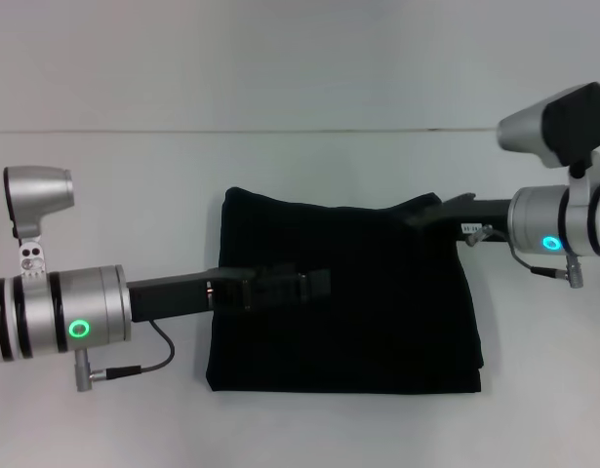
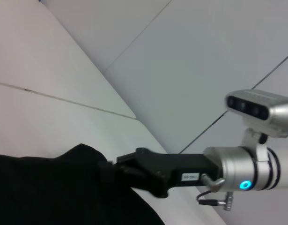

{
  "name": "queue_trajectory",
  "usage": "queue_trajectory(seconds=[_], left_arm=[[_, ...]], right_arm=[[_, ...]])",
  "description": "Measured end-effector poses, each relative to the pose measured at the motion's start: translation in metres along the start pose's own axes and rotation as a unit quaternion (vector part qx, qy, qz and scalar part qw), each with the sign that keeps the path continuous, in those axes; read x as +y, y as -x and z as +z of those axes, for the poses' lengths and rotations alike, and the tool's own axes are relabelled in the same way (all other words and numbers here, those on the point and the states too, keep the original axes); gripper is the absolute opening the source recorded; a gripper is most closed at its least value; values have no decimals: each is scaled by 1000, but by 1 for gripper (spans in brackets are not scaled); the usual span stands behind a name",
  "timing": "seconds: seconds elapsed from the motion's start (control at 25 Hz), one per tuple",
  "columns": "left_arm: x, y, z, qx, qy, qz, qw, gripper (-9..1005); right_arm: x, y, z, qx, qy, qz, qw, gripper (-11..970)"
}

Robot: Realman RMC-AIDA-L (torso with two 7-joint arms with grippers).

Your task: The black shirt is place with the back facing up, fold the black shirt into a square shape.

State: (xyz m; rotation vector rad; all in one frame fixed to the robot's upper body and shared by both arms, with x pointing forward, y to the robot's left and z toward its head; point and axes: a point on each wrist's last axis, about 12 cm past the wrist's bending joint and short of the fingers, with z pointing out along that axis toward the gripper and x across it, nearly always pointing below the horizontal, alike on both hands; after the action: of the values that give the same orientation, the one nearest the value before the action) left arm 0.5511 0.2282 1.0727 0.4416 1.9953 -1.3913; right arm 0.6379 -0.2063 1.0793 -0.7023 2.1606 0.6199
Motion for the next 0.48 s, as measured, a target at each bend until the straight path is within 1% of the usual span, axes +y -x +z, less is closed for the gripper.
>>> queue_trajectory(seconds=[0.2, 0.36, 0.48], left_arm=[[2, 8, -2, -5, 10, 9, 1000, 950], [5, 18, -2, -13, 21, 12, 1000, 950], [4, 30, -2, -22, 19, 25, 999, 950]], right_arm=[[-6, 4, -16, -51, 8, 16, 999, 61], [-11, 5, -28, -66, 19, 24, 997, 86], [-13, 4, -37, -71, 36, 24, 997, 105]])
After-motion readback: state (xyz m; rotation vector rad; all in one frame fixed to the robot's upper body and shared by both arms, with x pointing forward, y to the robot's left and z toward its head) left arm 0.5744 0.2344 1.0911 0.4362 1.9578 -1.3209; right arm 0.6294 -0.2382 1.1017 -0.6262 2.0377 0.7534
